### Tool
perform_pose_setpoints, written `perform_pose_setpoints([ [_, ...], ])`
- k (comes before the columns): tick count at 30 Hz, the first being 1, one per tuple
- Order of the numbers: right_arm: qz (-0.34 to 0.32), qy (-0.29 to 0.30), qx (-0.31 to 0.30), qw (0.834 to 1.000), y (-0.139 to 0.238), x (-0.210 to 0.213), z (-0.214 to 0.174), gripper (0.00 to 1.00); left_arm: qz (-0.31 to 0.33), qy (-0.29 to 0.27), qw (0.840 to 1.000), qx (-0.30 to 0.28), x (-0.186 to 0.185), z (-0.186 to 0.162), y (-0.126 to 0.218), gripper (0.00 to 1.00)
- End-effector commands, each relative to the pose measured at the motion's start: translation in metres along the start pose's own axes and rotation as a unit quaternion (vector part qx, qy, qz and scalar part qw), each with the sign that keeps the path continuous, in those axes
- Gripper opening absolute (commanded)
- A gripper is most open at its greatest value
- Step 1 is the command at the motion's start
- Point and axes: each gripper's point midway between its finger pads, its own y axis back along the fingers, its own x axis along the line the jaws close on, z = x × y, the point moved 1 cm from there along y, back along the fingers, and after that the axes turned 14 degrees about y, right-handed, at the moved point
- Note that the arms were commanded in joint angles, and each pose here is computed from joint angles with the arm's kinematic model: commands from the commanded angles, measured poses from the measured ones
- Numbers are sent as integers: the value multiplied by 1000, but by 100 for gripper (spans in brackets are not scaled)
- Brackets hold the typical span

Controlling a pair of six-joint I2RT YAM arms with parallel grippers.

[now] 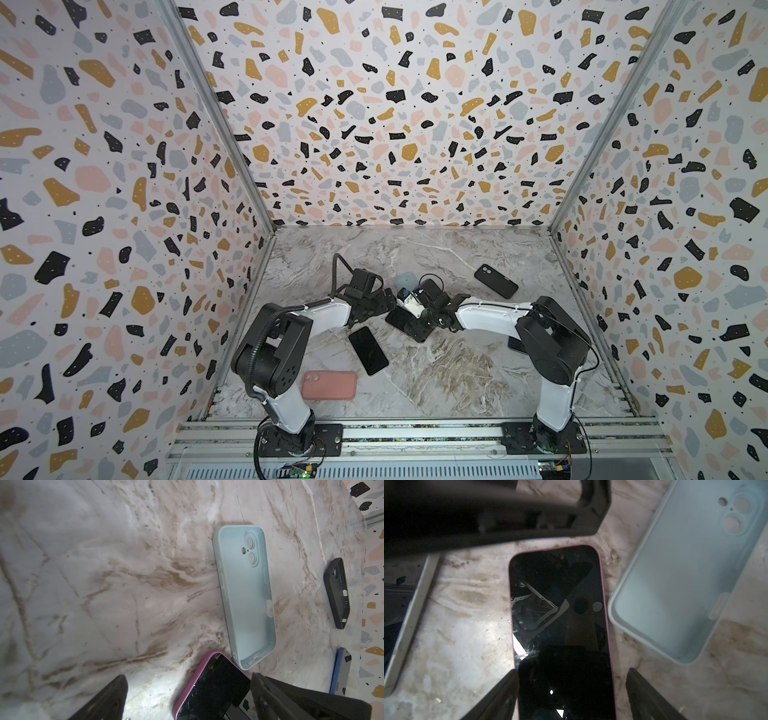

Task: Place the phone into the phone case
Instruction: 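Lower the right gripper over the pink-edged black phone and grasp it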

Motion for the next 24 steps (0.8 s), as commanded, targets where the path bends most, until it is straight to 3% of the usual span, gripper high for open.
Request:
perform_pose_setpoints([
  [1, 7, 8, 16, 1000, 0, 4, -1, 83, -4, -10, 1000, -3, -1, 1, 7, 94],
  [13, 12, 3, 49, 999, -7, 24, -26, 83, -10, -12, 1000, 0, -3, 3, 8, 95],
  [18, -5, -31, 96, 995, -6, 23, -37, 70, -7, -12, 1000, -3, 1, 1, 12, 95],
  [24, -21, -71, 139, 987, 6, 41, -61, 66, -5, -18, 1000, -5, 3, -1, 18, 95],
])
